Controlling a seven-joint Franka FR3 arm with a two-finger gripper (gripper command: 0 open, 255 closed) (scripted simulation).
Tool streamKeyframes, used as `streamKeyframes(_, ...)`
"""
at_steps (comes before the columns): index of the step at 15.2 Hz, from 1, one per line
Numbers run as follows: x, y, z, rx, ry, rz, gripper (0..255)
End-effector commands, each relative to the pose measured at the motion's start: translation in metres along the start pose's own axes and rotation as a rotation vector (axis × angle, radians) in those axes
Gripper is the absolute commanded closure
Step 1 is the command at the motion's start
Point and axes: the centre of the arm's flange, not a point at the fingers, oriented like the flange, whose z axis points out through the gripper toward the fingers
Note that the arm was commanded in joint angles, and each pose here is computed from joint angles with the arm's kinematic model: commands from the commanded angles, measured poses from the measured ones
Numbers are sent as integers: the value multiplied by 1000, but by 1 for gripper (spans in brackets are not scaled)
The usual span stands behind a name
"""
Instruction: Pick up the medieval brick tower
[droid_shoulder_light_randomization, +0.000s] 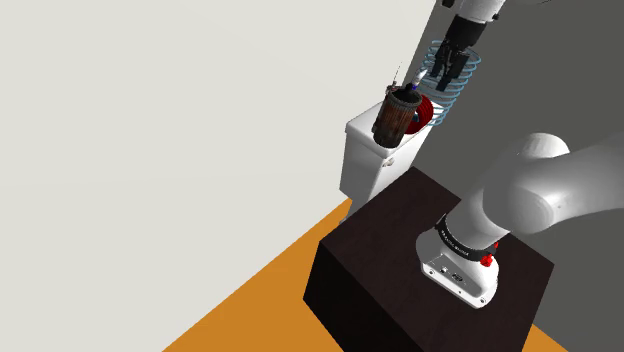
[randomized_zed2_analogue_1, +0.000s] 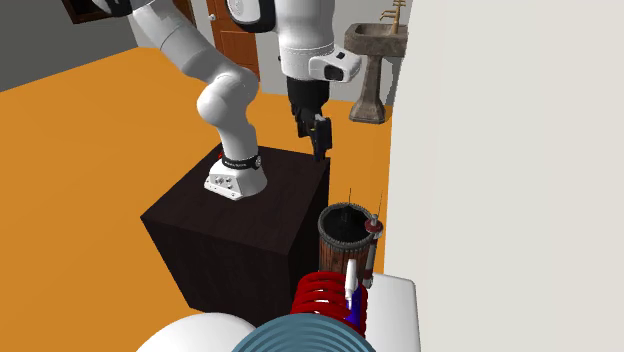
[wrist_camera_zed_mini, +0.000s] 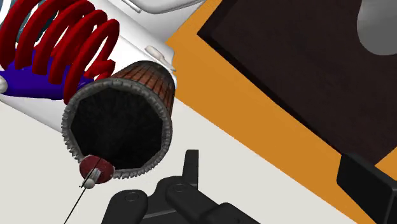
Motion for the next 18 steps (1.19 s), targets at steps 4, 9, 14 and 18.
streamKeyframes(4, -11, 64, 15, -15, 38, -254, 0)
streamKeyframes(9, -5, 128, 32, -26, 77, -500, 0)
streamKeyframes(14, -4, 140, 56, -28, 84, -542, 0)
streamKeyframes(18, -5, 141, 74, -28, 84, -542, 0)
